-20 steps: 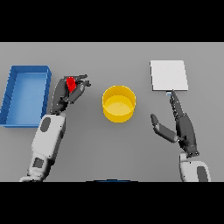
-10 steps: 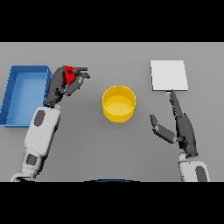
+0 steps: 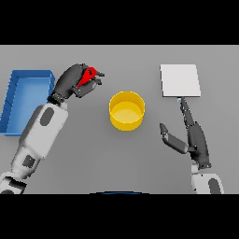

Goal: Pick up the red beaker and tilt it to pour out 1 green nut into yellow bowl. Pick up the yellow bowl and place it on the metallic measuring scale.

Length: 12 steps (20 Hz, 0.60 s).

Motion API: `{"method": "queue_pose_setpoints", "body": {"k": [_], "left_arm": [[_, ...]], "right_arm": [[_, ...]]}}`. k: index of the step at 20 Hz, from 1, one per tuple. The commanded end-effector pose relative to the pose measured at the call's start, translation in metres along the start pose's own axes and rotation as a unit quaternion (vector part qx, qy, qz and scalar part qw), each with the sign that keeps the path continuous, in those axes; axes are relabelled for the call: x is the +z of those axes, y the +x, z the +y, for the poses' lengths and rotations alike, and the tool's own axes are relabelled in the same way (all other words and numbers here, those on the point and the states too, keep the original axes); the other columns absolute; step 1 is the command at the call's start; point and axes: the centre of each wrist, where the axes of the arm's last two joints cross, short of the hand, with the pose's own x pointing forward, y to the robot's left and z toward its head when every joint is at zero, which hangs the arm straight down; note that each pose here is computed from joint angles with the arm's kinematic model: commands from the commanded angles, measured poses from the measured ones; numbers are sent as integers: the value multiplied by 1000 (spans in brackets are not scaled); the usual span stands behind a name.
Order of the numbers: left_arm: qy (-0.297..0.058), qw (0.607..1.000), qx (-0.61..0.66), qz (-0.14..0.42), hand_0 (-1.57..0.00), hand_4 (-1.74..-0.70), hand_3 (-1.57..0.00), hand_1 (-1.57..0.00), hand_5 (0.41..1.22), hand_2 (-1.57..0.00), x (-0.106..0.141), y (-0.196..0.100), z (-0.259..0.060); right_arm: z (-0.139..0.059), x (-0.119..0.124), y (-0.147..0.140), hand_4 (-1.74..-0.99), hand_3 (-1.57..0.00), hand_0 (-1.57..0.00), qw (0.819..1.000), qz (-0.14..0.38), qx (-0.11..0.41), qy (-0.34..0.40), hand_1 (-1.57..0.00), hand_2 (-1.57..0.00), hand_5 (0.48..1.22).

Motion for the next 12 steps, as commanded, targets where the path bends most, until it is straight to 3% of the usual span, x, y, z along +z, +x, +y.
{"method": "queue_pose_setpoints", "body": {"k": [1, 9, 10, 12], "left_arm": [[-14, 999, -29, -4, -1569, -1739, -1569, -1569, 1129, -1569, -1, 5, -2], [-113, 946, -304, -17, -1571, -1741, -1571, -1571, 1197, -1571, -23, 51, -16], [-124, 933, -337, -7, -1571, -1689, -1571, -1571, 1202, -1571, -27, 51, -17], [-146, 906, -397, -16, -1571, -1705, -1436, -1571, 1209, -1571, -32, 59, -17]], "right_arm": [[1, 1, 0, -1178, 1, 1, 1000, -2, -2, 3, 1, 1, 663], [2, 2, -1, -1187, 1, 1, 1000, 1, -16, 3, 1, 1, 676], [3, -1, 0, -1191, 1, 1, 1000, 4, -14, 1, 1, 1, 675], [-1, 1, 0, -1191, 1, 1, 1000, 1, -21, 1, 1, 1, 675]]}}
